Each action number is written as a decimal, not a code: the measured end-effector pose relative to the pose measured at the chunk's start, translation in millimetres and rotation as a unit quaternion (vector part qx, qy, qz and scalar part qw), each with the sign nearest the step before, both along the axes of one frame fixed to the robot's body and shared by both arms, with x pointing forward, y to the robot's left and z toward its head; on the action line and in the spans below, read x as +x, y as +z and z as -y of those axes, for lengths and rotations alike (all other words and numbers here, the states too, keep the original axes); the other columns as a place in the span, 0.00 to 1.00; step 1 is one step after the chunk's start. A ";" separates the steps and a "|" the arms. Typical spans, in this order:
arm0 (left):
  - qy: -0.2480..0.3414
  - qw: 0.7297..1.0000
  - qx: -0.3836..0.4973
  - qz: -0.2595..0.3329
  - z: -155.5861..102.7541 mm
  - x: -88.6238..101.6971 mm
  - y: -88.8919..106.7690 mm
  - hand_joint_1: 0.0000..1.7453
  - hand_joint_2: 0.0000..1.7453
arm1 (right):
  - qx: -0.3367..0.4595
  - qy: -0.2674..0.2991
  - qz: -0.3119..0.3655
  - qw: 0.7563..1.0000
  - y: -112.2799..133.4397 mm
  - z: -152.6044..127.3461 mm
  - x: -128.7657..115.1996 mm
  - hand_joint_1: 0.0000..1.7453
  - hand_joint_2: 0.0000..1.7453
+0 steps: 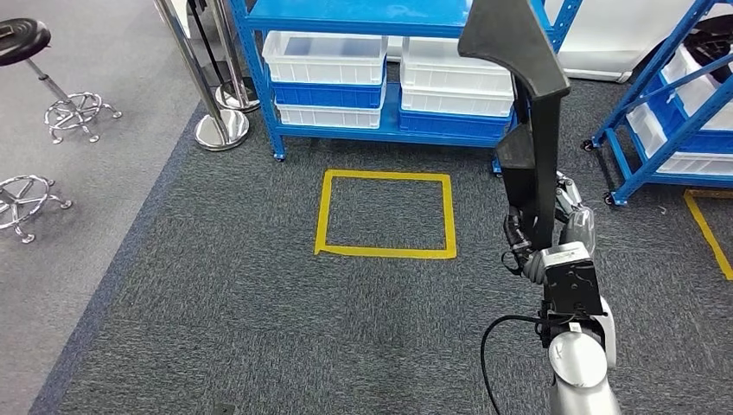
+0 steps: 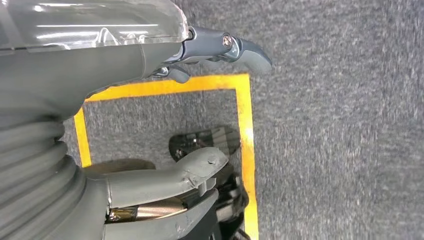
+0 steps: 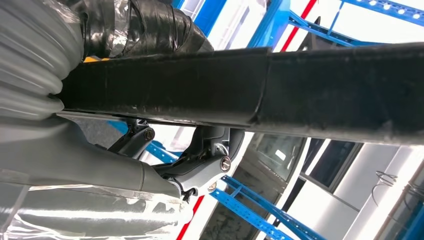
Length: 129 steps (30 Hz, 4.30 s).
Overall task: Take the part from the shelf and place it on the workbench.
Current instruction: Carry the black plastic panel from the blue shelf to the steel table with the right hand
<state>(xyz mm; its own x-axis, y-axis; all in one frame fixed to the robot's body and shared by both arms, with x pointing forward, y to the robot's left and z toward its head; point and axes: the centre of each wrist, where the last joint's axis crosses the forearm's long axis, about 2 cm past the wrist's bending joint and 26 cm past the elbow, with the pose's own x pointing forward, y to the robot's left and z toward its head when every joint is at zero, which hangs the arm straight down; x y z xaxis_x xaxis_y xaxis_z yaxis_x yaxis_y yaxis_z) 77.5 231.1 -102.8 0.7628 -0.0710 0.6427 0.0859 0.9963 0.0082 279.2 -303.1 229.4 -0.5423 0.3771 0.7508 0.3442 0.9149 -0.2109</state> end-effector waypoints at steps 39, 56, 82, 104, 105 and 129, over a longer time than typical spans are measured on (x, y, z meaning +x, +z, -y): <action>0.002 1.000 0.001 0.002 0.6 -2.1 -0.3 0.00 1.00 | -0.002 -0.002 -0.007 1.000 -2.7 -1.5 -0.6 1.00 1.00; 0.002 1.000 0.001 0.001 0.8 -2.8 -0.4 0.00 1.00 | -0.022 -0.016 -0.035 0.999 -11.4 1.1 1.6 1.00 1.00; 0.000 1.000 0.000 0.000 1.9 -3.1 -0.3 0.00 1.00 | -0.029 -0.021 -0.026 0.999 -4.6 9.6 4.7 1.00 1.00; -0.006 1.000 -0.002 0.000 3.9 -0.5 0.4 0.00 1.00 | -0.089 -0.046 0.013 0.995 39.5 25.5 23.6 1.00 1.00; -0.006 1.000 -0.002 -0.001 3.9 -1.1 0.3 0.00 1.00 | -0.090 -0.047 0.013 0.995 40.0 26.1 23.7 1.00 1.00; -0.006 1.000 -0.003 -0.003 5.5 -0.8 0.5 0.00 1.00 | -0.083 -0.057 0.036 0.994 52.5 45.7 12.9 1.00 1.00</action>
<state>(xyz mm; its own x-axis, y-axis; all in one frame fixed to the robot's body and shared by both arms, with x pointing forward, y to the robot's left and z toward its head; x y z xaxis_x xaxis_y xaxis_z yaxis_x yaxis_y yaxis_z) 76.7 225.7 -102.3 0.7654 -0.0763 0.6390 0.0974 0.9952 0.0021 292.2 -348.7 281.9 -0.5391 0.5540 0.6344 0.4626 0.8242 -0.3267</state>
